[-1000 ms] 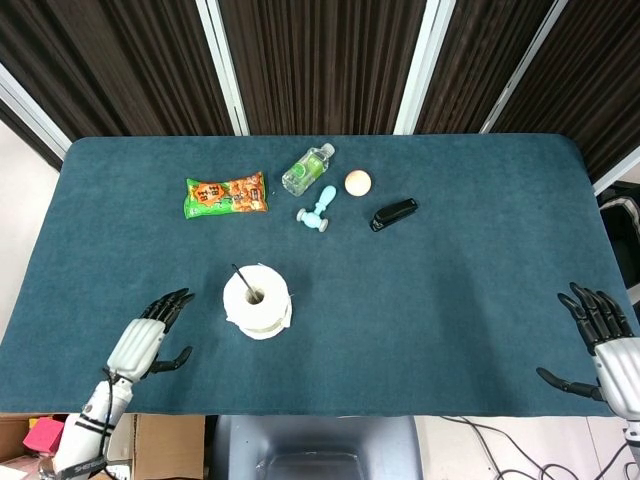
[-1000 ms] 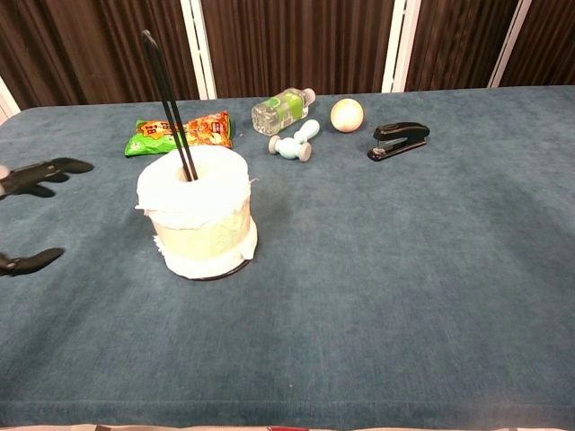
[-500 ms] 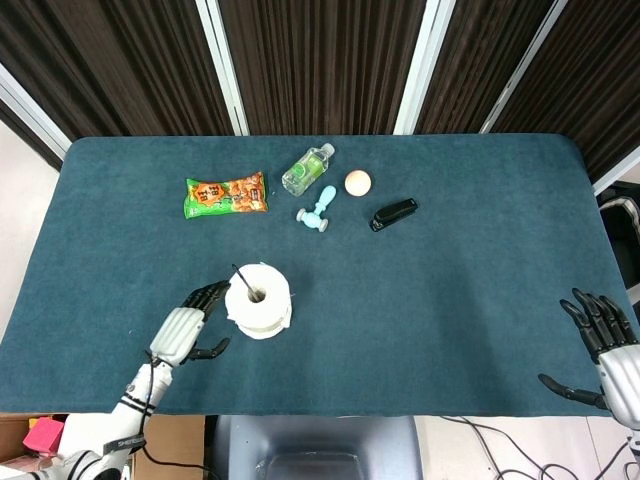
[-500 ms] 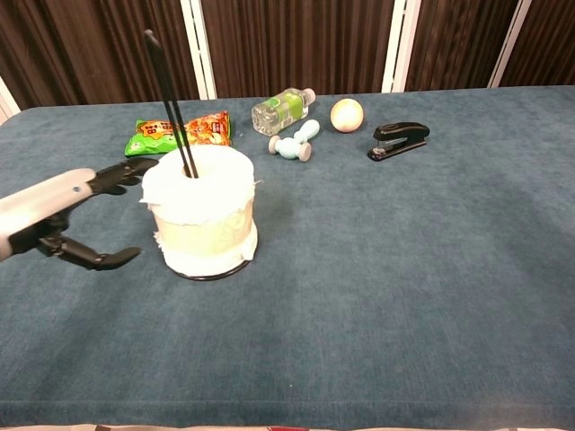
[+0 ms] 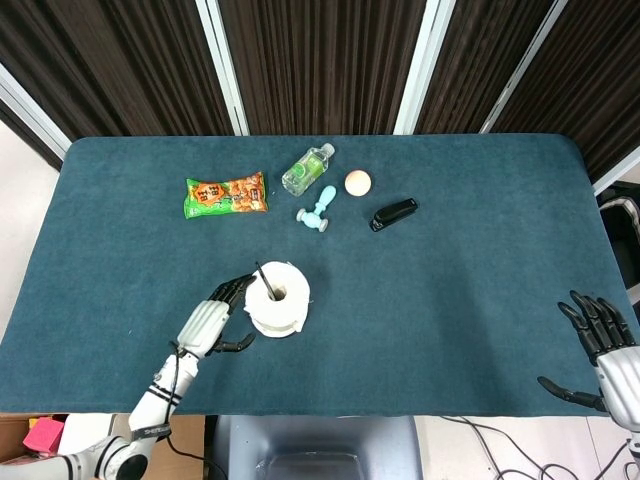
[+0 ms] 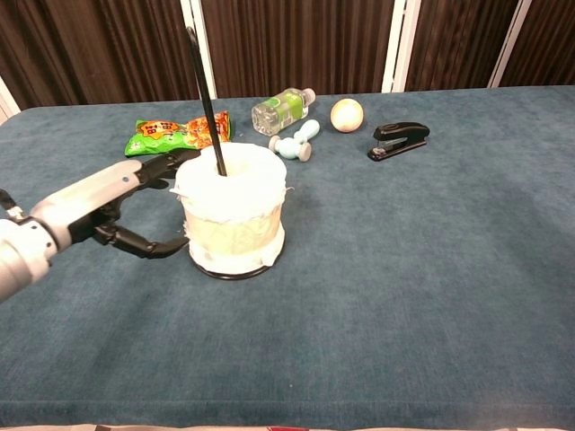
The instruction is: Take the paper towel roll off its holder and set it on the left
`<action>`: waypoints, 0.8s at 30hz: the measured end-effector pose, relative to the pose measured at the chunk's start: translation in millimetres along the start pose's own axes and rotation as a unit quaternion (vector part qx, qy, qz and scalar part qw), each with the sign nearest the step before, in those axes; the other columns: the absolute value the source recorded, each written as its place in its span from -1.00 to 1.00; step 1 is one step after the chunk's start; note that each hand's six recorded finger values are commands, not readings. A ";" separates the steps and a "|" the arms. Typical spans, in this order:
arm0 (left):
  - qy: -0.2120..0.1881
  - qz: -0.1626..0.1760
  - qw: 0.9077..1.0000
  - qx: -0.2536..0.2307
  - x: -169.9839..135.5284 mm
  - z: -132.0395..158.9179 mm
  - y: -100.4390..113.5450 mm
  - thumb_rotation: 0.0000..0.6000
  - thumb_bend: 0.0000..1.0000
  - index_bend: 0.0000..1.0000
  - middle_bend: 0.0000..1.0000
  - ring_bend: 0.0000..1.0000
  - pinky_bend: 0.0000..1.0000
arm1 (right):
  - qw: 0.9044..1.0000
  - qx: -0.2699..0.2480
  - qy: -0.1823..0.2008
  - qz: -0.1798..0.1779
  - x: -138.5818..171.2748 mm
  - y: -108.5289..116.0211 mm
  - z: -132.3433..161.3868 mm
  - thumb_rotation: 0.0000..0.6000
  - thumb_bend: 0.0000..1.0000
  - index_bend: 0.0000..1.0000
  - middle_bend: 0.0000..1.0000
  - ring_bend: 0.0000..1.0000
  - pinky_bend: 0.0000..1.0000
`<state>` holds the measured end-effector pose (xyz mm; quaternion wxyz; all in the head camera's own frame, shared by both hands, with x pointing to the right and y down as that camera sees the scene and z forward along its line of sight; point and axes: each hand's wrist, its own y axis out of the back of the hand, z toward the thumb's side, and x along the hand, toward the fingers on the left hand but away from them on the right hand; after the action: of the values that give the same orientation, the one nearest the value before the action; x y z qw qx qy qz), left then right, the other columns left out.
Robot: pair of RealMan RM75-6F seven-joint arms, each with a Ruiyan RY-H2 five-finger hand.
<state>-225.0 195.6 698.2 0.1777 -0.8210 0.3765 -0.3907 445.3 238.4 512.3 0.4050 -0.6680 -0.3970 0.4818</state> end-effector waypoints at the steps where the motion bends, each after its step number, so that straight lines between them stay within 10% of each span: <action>1: 0.000 0.005 1.000 -0.008 3.4 1.5 -2.5 1.00 -0.34 -1.00 -1.00 -1.00 -0.84 | 1.000 0.001 0.000 0.002 -0.3 -0.8 0.1 1.00 -0.77 -1.00 -1.00 -1.00 -0.74; 16: -0.002 0.006 0.994 -0.112 32.1 15.4 -26.4 1.00 -0.35 -0.96 -0.86 -0.96 -0.93 | 1.000 -0.002 -0.006 0.003 -1.7 -0.3 -0.8 1.00 -0.77 -1.00 -1.00 -1.00 -0.74; 24: -0.005 0.043 0.978 -0.203 36.3 18.2 -35.8 1.00 -0.35 0.03 0.02 -0.26 -0.45 | 1.000 -0.012 -0.015 -0.012 -2.8 4.3 -3.6 1.00 -0.77 -1.00 -1.00 -1.00 -0.74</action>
<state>-178.8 191.4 726.1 0.0254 -0.8246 0.4825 -0.2941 448.7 233.7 510.0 0.3965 -0.6606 -0.4170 0.4823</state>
